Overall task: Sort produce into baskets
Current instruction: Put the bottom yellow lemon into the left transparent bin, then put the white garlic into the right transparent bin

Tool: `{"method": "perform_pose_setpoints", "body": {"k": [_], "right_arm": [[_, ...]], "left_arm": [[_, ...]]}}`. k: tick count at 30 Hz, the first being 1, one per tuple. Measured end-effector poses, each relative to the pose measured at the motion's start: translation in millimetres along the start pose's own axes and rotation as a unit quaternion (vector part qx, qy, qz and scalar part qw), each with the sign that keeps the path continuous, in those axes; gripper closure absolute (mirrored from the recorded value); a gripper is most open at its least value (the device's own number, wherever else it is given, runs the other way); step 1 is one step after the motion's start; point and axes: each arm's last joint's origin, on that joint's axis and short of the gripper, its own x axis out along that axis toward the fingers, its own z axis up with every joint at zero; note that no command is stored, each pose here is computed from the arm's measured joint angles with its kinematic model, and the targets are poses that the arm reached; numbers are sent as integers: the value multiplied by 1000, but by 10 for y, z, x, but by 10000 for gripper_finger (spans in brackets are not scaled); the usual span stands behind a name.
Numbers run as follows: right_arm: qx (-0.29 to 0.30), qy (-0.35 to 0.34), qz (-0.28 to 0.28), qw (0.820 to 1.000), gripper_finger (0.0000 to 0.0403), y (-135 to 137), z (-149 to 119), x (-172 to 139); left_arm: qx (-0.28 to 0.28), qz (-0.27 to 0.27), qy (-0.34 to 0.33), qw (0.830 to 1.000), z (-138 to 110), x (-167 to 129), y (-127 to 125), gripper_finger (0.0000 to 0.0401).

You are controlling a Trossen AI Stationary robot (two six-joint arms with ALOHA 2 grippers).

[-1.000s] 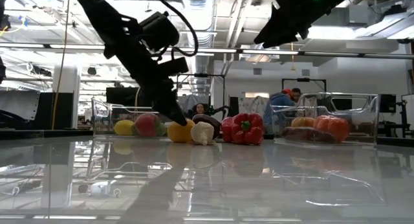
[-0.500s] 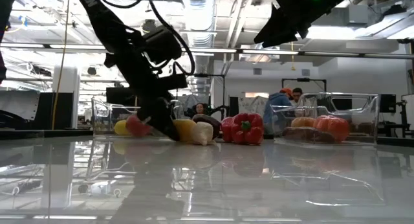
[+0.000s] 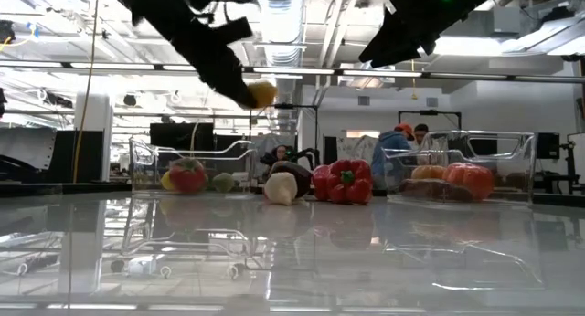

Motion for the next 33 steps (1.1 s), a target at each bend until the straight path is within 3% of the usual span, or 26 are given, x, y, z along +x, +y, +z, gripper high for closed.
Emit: {"method": "perform_pose_setpoints", "body": {"k": [3,5,11,16,20,22,24,26,33], "right_arm": [[2,-2,1,1000,84,5,4,-3],[2,-3,3,1000,84,15,5,-9],[0,-9,8,1000,84,30,16,-17],[-3,-10,5,1000,84,16,21,-8],[-2,-12,5,1000,84,14,26,-7],[-2,-12,5,1000,84,14,26,-7],[-2,-12,5,1000,84,14,26,-7],[-2,-12,5,1000,84,14,25,-7],[-4,-10,5,1000,84,14,21,-7]], "left_arm": [[-43,137,11,990,-6,-104,294,190],[-96,183,20,978,-54,-121,465,189],[-135,205,110,963,-319,-49,700,151],[-154,220,107,957,-341,-50,790,83],[-158,142,64,975,-253,-18,700,46],[-155,36,39,987,-204,32,569,40],[-141,-74,19,987,-156,86,383,39],[-116,-138,19,983,-130,161,161,38],[-49,-202,40,977,-192,538,-644,38]]}}
